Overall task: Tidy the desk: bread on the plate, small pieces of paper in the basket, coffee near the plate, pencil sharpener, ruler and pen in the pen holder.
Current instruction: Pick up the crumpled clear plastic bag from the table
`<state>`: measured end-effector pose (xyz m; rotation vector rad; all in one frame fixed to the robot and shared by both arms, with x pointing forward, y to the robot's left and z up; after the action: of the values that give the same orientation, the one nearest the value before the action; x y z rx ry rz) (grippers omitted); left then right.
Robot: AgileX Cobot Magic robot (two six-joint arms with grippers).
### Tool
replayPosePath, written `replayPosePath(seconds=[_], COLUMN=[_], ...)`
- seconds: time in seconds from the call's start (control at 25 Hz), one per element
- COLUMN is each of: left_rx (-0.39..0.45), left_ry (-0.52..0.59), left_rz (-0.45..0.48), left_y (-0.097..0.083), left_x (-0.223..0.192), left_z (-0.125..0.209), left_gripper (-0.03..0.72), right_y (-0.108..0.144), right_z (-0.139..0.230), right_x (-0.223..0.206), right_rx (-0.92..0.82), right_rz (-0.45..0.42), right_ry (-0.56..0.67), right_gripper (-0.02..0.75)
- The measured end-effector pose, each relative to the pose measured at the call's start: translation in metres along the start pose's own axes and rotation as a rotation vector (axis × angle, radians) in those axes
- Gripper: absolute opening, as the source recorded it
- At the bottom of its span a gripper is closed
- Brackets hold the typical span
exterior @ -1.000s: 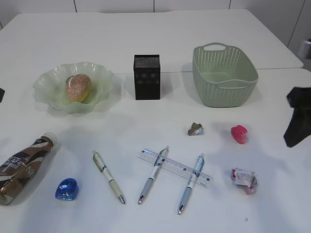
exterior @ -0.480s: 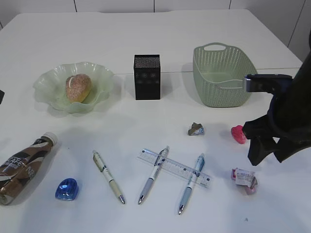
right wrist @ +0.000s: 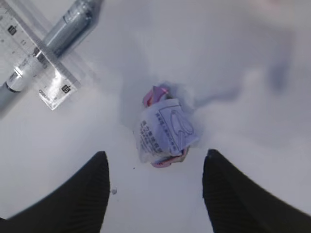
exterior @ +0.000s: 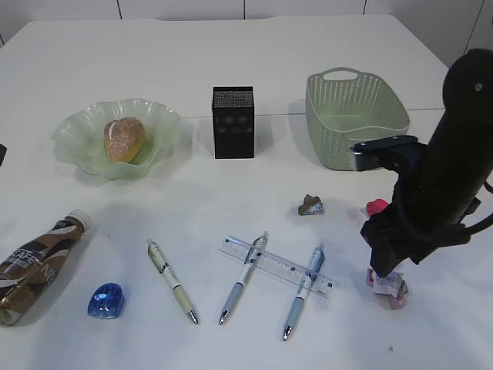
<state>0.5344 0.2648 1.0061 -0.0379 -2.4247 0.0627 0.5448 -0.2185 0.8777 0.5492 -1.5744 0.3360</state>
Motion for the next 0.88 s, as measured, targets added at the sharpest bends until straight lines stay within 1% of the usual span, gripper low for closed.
replayPosePath(seconds=[0.08, 0.16, 0.28, 0.36, 0.44, 0.68, 0.88], left_rx=[0.000, 0.000, 0.000, 0.000, 0.000, 0.000, 0.000], left_ry=[0.000, 0.000, 0.000, 0.003, 0.006, 0.006, 0.006], left_rz=[0.000, 0.000, 0.000, -0.001, -0.002, -0.002, -0.002], left_y=[0.000, 0.000, 0.000, 0.000, 0.000, 0.000, 0.000], left_x=[0.000, 0.000, 0.000, 0.000, 0.000, 0.000, 0.000], left_z=[0.000, 0.000, 0.000, 0.001, 0.001, 0.001, 0.001], left_gripper=[0.520, 0.520, 0.520, 0.520, 0.520, 0.520, 0.520], right_y=[0.010, 0.012, 0.009, 0.005, 0.003, 0.000, 0.000], right_z=[-0.006, -0.009, -0.009, -0.009, -0.008, -0.005, -0.005], right_x=[-0.008, -0.012, -0.015, -0.015, -0.016, -0.030, -0.032], right_rx=[0.074, 0.104, 0.106, 0.127, 0.133, 0.139, 0.138], right_rz=[0.020, 0.035, 0.047, 0.076, 0.085, 0.080, 0.078], right_ry=[0.008, 0.010, 0.015, 0.020, 0.027, 0.070, 0.077], right_gripper=[0.479, 0.479, 0.478, 0.478, 0.478, 0.479, 0.477])
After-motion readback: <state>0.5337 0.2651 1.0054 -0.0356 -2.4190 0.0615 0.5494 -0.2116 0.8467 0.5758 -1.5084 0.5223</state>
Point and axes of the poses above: a point on each arm's last joint axis where the gripper is mounted, x pointing back along that axis away from the gripper, y along the wrist's bending axis when the last joint is at zero, z = x × y, the point moved 8 cm from there along -x, pointing out along that axis toward the gripper, and after that the axes turned 15 degrees about x, right-handed, at the moved point
